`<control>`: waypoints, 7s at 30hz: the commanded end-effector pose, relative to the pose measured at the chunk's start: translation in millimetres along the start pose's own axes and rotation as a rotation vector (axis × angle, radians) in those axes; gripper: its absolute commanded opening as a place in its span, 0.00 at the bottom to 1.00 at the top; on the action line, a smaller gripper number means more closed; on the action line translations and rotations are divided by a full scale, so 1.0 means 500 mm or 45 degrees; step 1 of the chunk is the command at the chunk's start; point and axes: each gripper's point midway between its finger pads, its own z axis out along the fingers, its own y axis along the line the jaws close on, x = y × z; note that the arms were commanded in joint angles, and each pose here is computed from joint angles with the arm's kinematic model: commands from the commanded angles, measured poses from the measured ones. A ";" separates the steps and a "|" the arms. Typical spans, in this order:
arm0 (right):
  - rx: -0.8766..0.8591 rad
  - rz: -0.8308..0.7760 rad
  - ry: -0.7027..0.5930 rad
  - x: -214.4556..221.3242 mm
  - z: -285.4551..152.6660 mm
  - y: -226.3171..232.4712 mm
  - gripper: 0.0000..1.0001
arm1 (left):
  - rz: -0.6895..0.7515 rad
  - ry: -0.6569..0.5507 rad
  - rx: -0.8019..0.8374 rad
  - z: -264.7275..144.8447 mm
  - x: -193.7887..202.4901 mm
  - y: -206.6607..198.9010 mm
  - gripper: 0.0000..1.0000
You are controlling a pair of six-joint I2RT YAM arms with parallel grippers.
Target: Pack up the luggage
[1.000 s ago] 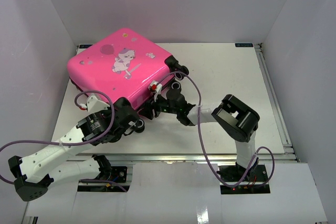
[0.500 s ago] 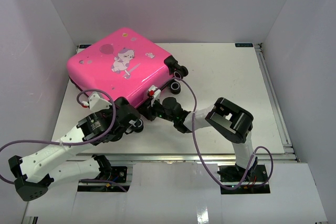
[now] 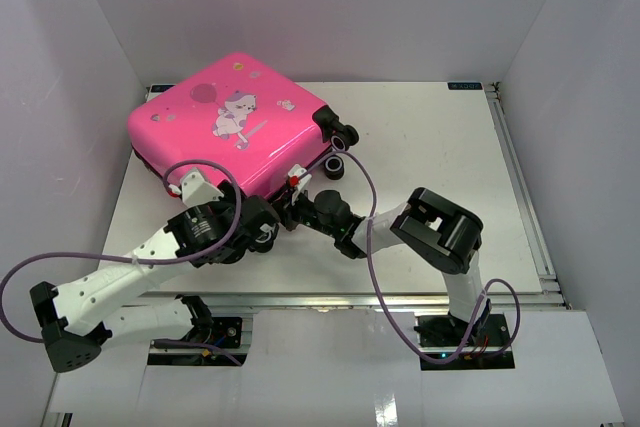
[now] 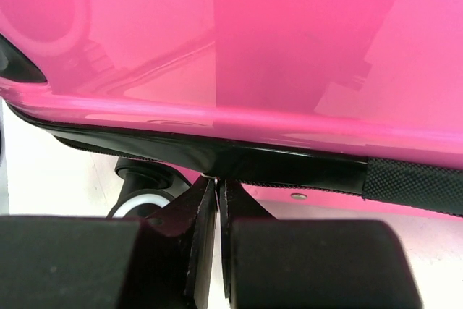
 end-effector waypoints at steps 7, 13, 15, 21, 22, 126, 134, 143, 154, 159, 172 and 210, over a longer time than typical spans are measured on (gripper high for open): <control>0.232 -0.082 -0.238 -0.169 -0.040 -0.093 0.08 | 0.024 -0.018 -0.079 0.018 0.011 0.022 0.72; 0.199 -0.096 -0.227 -0.176 -0.038 -0.083 0.08 | 0.045 -0.017 -0.146 0.041 0.025 0.022 0.72; 0.186 -0.097 -0.215 -0.172 -0.035 -0.080 0.08 | 0.044 -0.013 -0.165 0.049 0.034 0.026 0.72; 0.172 -0.099 -0.193 -0.157 -0.026 -0.079 0.08 | 0.044 -0.016 -0.176 0.078 0.055 0.031 0.42; 0.178 -0.098 -0.192 -0.156 -0.027 -0.081 0.08 | 0.041 -0.024 -0.180 0.082 0.055 0.032 0.28; -0.023 -0.044 -0.093 -0.096 -0.014 -0.065 0.08 | -0.174 -0.292 -0.146 0.043 -0.120 0.026 0.00; 0.238 0.091 -0.114 -0.095 -0.099 -0.245 0.08 | -0.197 -0.326 -0.137 0.017 -0.156 0.043 0.00; 0.339 0.088 -0.136 -0.131 -0.096 -0.321 0.08 | -0.189 -0.333 -0.147 0.010 -0.165 0.045 0.00; 0.464 0.216 -0.227 -0.162 -0.169 -0.471 0.08 | -0.211 -0.351 -0.115 -0.008 -0.187 0.067 0.00; 0.438 0.251 -0.249 -0.166 -0.171 -0.509 0.08 | -0.214 -0.360 -0.111 -0.009 -0.190 0.072 0.00; 0.221 0.256 -0.275 -0.207 -0.101 -0.583 0.08 | -0.214 -0.401 -0.102 -0.014 -0.202 0.093 0.00; -0.038 0.434 -0.199 -0.091 -0.066 -0.442 0.08 | 0.482 0.014 0.058 0.184 0.095 -0.199 0.13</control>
